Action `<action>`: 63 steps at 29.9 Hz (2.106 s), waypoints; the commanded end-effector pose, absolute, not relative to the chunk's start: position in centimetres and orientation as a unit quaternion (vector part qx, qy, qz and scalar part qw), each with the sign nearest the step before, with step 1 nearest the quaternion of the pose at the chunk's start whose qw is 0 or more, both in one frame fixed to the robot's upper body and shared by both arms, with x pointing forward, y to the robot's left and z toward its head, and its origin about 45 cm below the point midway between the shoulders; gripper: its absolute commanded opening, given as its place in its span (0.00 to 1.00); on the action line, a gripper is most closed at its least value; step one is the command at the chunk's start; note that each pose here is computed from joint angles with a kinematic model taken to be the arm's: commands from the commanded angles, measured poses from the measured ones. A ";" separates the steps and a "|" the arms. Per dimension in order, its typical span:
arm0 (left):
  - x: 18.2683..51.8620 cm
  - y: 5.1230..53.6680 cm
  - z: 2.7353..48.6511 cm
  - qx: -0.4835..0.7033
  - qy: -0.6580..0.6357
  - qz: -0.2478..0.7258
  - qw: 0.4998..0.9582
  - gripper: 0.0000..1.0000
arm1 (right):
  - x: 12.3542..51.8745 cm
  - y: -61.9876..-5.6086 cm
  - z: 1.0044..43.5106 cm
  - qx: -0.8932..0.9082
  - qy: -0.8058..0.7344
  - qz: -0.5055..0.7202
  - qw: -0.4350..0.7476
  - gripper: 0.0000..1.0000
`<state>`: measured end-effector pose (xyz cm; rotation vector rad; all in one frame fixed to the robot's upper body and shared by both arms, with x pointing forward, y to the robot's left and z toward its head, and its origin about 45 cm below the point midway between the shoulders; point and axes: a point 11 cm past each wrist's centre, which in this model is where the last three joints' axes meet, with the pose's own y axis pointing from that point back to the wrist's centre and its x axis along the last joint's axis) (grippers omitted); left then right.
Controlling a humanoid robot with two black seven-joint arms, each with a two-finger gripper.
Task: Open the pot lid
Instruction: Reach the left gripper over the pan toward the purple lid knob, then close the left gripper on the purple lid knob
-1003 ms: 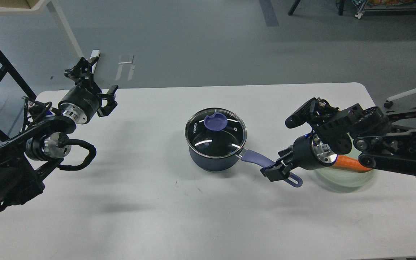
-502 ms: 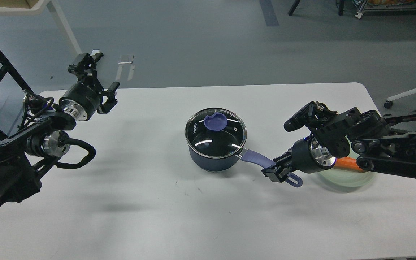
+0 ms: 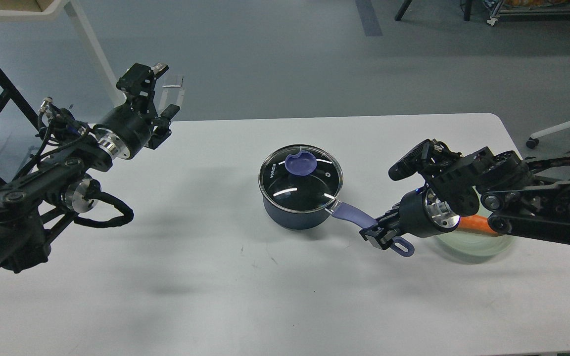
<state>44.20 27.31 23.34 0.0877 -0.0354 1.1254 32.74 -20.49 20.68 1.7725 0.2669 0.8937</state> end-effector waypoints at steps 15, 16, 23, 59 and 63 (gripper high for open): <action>41.2 16.6 25.3 0.231 -0.444 0.244 0.831 0.99 | 32.9 -20.4 20.8 0.744 0.111 0.378 0.539 0.30; 40.9 16.2 24.8 0.236 -0.462 0.233 0.822 0.99 | 32.9 -20.5 20.8 0.744 0.111 0.378 0.540 0.30; 39.5 15.9 22.0 0.270 -0.547 0.172 0.774 0.99 | 32.7 -19.7 20.7 0.745 0.120 0.381 0.535 0.30; 39.2 13.6 16.6 0.315 -0.614 0.074 0.720 0.95 | 32.3 -18.5 20.4 0.746 0.135 0.384 0.527 0.30; 39.1 13.5 16.6 0.312 -0.615 0.076 0.720 0.92 | 32.3 -18.5 20.4 0.745 0.136 0.385 0.528 0.30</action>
